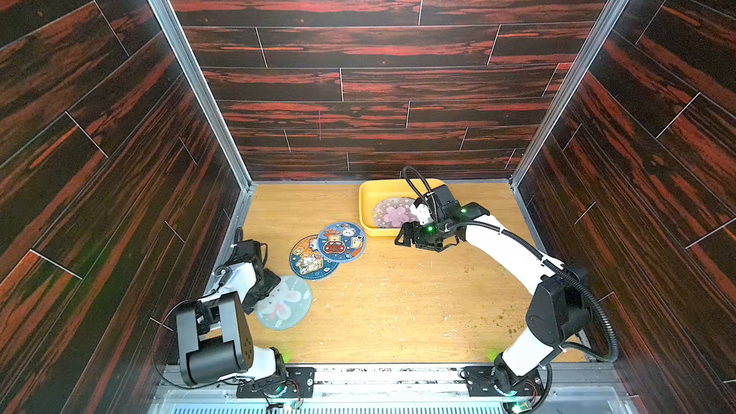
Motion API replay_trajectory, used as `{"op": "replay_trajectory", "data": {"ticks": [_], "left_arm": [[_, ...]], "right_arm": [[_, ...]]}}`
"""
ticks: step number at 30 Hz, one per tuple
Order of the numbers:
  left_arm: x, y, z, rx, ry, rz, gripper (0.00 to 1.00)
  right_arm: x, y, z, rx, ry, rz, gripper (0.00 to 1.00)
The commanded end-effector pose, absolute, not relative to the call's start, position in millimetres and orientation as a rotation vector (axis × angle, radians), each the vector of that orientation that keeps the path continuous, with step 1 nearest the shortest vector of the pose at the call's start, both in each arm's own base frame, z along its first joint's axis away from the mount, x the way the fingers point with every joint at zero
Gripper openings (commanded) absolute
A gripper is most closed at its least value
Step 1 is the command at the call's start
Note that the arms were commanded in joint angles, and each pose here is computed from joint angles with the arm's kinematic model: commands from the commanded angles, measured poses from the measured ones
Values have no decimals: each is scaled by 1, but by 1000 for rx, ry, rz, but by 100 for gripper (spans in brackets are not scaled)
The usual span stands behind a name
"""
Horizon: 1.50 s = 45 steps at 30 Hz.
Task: Put the coasters into the storage box
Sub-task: Pick up the coaster from the center of the board.
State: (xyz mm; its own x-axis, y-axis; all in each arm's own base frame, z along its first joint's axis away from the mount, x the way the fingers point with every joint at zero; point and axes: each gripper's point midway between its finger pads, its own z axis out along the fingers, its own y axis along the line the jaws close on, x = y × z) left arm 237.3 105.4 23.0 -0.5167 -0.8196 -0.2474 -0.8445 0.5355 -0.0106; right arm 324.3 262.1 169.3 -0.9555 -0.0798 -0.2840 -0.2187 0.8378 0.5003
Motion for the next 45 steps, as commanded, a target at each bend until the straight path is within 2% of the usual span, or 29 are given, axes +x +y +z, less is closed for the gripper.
{"op": "replay_trajectory", "data": {"ticks": [1, 7, 12, 18, 20, 24, 29, 36, 41, 45], "left_arm": [[236, 122, 32, -1411, 2508, 230, 91], [254, 112, 18, -1388, 2525, 78, 90], [253, 89, 2, -1345, 2587, -21, 89], [244, 57, -7, -1270, 2672, -83, 89], [239, 52, -3, -1238, 2695, -64, 93], [230, 46, 7, -1188, 2725, -81, 91], [215, 32, -4, -1169, 2796, -123, 88], [199, 18, -1, -1146, 2824, -92, 92], [192, 7, 0, -1164, 2812, -120, 85], [183, 6, 1, -1192, 2782, -124, 68]], "right_arm": [[319, 262, 199, -275, 2702, 818, 82], [322, 265, 199, -284, 2702, 824, 82], [325, 267, 201, -294, 2696, 828, 82], [325, 267, 201, -296, 2696, 830, 82], [324, 266, 202, -291, 2698, 831, 82], [321, 264, 202, -282, 2698, 829, 82], [317, 262, 200, -272, 2701, 831, 82], [312, 260, 203, -270, 2693, 837, 82], [309, 259, 202, -267, 2692, 844, 82], [306, 257, 201, -259, 2690, 849, 82]]}}
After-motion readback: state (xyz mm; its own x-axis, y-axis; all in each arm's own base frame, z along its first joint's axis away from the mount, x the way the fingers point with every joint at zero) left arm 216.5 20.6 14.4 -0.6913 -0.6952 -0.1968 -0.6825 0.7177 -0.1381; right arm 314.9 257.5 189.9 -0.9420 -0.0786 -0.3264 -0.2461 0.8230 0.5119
